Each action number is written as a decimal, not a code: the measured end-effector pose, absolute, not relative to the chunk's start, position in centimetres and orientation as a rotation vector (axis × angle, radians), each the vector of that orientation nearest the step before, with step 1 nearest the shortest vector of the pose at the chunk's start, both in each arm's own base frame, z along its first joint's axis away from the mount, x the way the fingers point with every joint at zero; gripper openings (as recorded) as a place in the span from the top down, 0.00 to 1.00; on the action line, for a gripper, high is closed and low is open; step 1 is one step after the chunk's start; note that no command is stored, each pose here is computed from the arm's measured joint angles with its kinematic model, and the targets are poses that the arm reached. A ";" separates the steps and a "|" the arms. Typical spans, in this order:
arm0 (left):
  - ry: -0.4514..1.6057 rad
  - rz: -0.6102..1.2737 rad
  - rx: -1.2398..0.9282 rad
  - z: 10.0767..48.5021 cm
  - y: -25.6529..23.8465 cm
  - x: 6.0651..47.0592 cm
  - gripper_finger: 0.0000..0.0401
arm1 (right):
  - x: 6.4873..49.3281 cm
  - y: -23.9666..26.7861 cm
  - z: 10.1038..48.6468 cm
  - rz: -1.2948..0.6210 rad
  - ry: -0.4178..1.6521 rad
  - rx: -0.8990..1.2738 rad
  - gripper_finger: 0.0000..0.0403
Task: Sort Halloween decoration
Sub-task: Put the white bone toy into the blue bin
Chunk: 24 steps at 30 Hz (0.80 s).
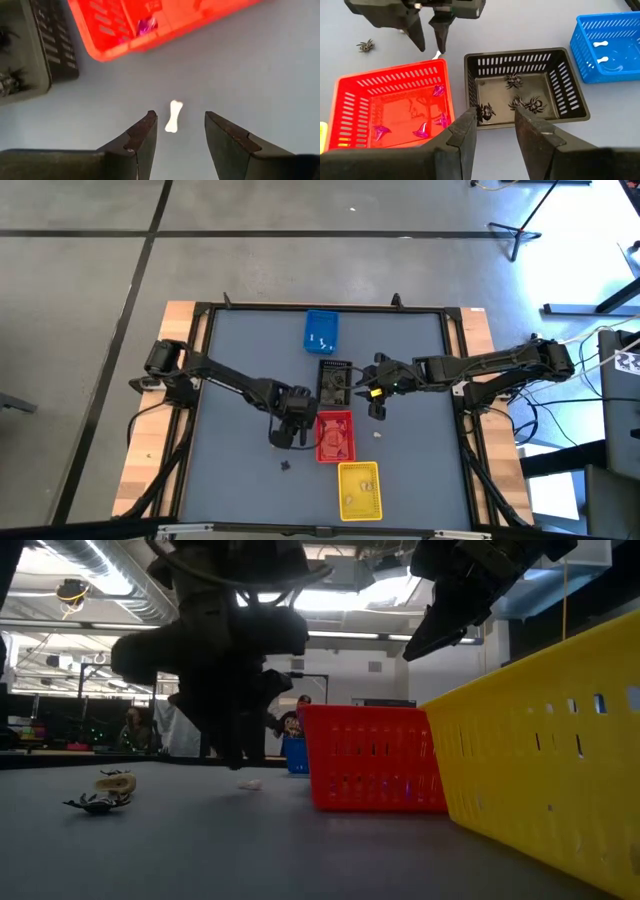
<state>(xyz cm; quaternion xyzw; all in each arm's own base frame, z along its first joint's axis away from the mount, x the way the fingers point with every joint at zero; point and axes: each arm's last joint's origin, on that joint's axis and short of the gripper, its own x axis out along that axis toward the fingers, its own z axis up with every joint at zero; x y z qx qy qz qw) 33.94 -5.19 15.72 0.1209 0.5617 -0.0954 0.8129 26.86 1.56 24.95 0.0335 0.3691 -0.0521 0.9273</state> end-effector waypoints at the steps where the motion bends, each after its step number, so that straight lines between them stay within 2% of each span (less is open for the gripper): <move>1: 1.206 -0.195 0.260 15.7 -5.1 33.9 0.61 | 26.9 1.6 25.0 -0.106 0.756 0.069 0.67; 24: 1.284 -0.185 0.245 13.4 -5.1 34.2 0.61 | 26.9 1.6 24.9 -0.107 0.757 0.069 0.67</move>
